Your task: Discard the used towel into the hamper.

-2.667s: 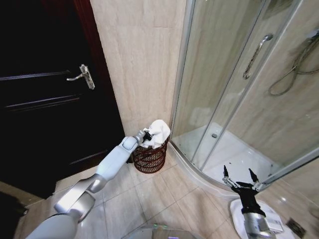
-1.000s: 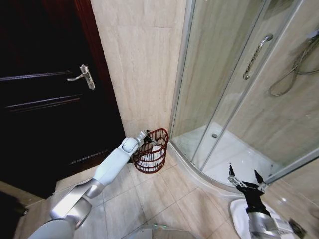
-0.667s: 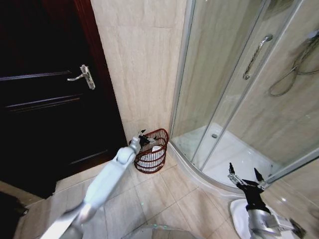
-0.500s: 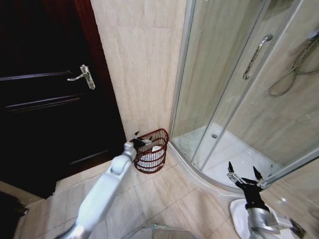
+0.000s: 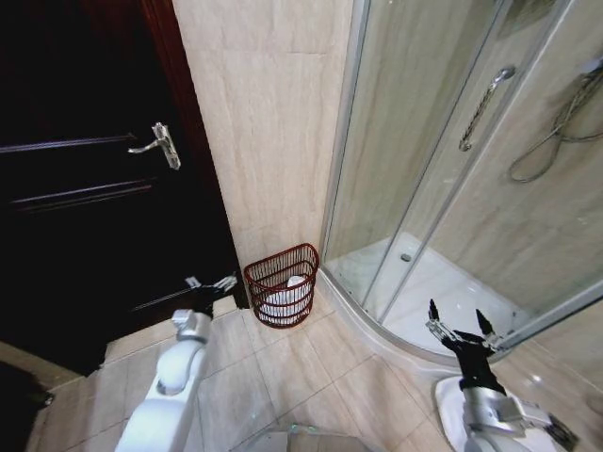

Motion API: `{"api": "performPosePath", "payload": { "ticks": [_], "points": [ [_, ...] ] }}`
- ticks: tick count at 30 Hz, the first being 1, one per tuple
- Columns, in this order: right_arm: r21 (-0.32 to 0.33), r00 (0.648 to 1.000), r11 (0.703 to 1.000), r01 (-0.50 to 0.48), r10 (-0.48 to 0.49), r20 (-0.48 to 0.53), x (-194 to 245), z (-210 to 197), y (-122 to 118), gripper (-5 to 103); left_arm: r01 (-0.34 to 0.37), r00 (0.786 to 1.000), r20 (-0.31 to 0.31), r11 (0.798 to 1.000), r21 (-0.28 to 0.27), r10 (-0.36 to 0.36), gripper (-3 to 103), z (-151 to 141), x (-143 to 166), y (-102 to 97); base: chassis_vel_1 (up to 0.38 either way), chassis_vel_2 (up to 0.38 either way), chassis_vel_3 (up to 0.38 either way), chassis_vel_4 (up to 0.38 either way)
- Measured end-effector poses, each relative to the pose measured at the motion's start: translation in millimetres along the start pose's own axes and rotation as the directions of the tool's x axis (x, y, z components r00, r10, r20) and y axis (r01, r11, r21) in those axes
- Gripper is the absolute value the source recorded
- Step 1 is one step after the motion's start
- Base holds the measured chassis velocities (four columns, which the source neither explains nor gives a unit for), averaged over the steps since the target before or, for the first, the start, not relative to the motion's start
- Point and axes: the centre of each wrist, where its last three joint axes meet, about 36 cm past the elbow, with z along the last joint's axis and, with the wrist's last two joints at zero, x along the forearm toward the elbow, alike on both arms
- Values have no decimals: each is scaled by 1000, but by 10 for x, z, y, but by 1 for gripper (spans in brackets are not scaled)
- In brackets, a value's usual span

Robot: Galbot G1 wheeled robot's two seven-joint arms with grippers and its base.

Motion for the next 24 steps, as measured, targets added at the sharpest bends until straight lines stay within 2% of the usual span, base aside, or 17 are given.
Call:
{"api": "performPosePath", "payload": {
  "ticks": [7, 24],
  "points": [
    [23, 1000, 1000, 11, -11, -1, 26, -26, 12, 100, -15, 1000, 0, 1000, -7, 15, 100, -46, 88, 51, 0, 0, 0, 0],
    [23, 999, 999, 45, -45, -9, 47, -27, 141, 100, -39, 999, 6, 999, -26, 39, 100, -55, 175, 68, 0, 0, 0, 0]
  ]
}}
